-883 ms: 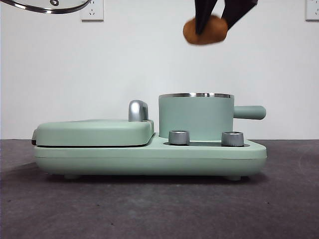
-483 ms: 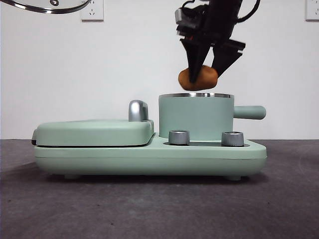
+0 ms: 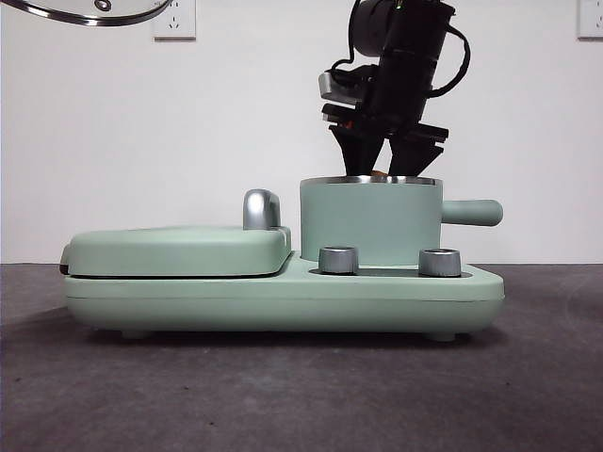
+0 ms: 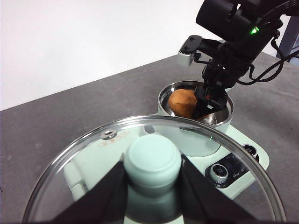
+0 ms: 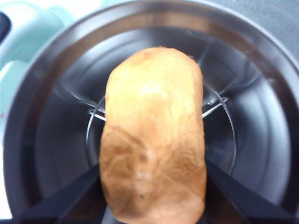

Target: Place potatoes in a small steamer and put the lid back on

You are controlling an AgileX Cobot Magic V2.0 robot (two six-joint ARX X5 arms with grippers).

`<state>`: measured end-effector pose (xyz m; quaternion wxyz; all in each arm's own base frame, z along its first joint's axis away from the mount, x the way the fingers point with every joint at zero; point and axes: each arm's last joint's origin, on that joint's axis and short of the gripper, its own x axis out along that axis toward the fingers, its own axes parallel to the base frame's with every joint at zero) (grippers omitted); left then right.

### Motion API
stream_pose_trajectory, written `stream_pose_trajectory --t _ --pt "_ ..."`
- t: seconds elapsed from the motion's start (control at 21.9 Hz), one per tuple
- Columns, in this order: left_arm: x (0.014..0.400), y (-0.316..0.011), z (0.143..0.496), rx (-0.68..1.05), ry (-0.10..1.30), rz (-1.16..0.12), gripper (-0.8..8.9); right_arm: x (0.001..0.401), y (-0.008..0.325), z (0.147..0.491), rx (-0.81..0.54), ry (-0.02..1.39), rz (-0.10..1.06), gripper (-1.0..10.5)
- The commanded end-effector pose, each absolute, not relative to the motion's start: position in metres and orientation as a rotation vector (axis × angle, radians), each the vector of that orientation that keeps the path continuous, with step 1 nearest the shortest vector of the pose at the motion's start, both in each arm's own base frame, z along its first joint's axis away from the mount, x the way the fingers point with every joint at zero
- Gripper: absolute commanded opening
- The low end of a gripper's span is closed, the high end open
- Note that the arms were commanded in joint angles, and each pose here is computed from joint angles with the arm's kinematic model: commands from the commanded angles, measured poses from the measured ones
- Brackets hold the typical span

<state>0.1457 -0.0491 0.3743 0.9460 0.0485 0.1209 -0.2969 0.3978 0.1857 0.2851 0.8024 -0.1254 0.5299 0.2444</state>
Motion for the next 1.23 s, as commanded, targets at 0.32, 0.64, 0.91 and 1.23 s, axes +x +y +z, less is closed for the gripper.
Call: stream_pose_trajectory --t 0.32,0.64,0.91,1.23 --pt "0.145 -0.049 0.383 0.11 0.191 -0.607 0.15 0.41 0.193 0.263 -0.284 1.171 0.53 3.1" --pt "0.145 -0.049 0.383 0.11 0.192 -0.607 0.15 0.381 0.18 0.332 -0.275 1.004 0.544 3.6" --pt "0.159 -0.053 0.379 0.109 0.211 -0.612 0.15 0.292 0.128 0.433 -0.252 0.832 0.485 2.9" --pt "0.182 -0.063 0.376 0.085 0.192 -0.68 0.15 0.198 0.078 0.433 -0.256 0.729 0.377 2.9"
